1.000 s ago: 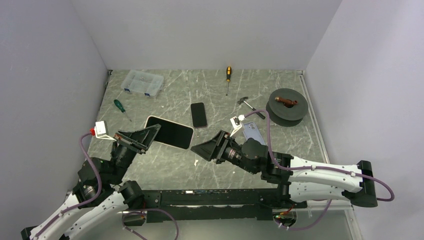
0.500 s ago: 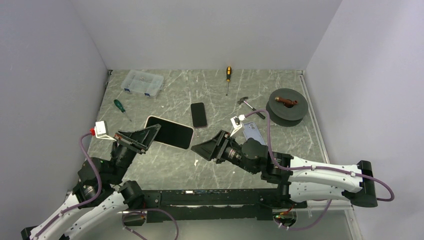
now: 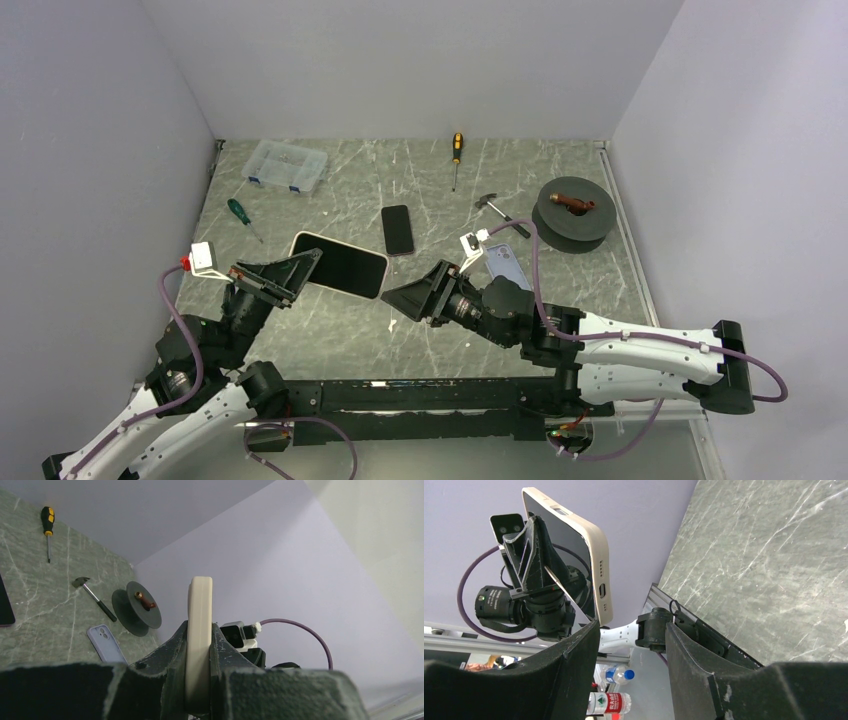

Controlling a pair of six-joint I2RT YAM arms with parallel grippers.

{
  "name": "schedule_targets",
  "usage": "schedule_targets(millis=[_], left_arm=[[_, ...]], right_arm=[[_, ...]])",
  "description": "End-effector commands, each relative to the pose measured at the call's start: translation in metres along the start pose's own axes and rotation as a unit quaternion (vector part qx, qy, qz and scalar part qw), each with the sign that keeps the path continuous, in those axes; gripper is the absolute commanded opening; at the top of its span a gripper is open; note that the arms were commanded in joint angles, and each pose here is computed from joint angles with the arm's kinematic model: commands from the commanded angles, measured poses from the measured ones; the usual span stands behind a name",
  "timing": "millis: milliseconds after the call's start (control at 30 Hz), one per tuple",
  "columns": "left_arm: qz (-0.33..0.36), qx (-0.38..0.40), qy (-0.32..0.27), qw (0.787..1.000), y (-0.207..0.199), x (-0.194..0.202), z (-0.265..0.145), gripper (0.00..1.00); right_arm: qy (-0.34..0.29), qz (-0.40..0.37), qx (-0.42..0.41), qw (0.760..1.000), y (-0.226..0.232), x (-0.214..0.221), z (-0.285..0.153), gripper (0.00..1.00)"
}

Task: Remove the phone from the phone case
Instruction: Remove the phone case from the phone.

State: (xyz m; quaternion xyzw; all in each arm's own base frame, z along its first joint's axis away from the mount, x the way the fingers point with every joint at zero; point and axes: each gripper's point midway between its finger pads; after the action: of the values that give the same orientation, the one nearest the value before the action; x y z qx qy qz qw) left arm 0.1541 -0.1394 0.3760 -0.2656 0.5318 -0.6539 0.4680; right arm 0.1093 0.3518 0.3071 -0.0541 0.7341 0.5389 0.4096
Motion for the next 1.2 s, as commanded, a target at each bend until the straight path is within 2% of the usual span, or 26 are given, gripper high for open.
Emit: schedule_targets(millis=[0,1167], left_arm=[[-0.04,0.063,-0.007,0.997,-0.037,-0.008,-0.003,0.0],[-0.059,0.089,0.033,0.994,-0.055,0.006,-0.003,0.0]], right_arm=[[-0.02,0.01,-0.014,1.0,0.009,-0.011,0.002,0.53],[-0.011,0.017,0.0,1.0,-0.003,-0.005,0.009,0.54]])
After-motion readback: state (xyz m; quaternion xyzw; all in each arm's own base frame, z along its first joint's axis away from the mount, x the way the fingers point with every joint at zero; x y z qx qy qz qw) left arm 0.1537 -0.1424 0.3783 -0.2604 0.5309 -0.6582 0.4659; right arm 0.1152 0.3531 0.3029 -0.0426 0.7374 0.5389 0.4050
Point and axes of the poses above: each gripper's point midway between its finger pads, its own z axis out along the fingers, its own y axis along the line the jaws close on, x = y × z, and after that the axes turned 15 degrees about -z, right-handed
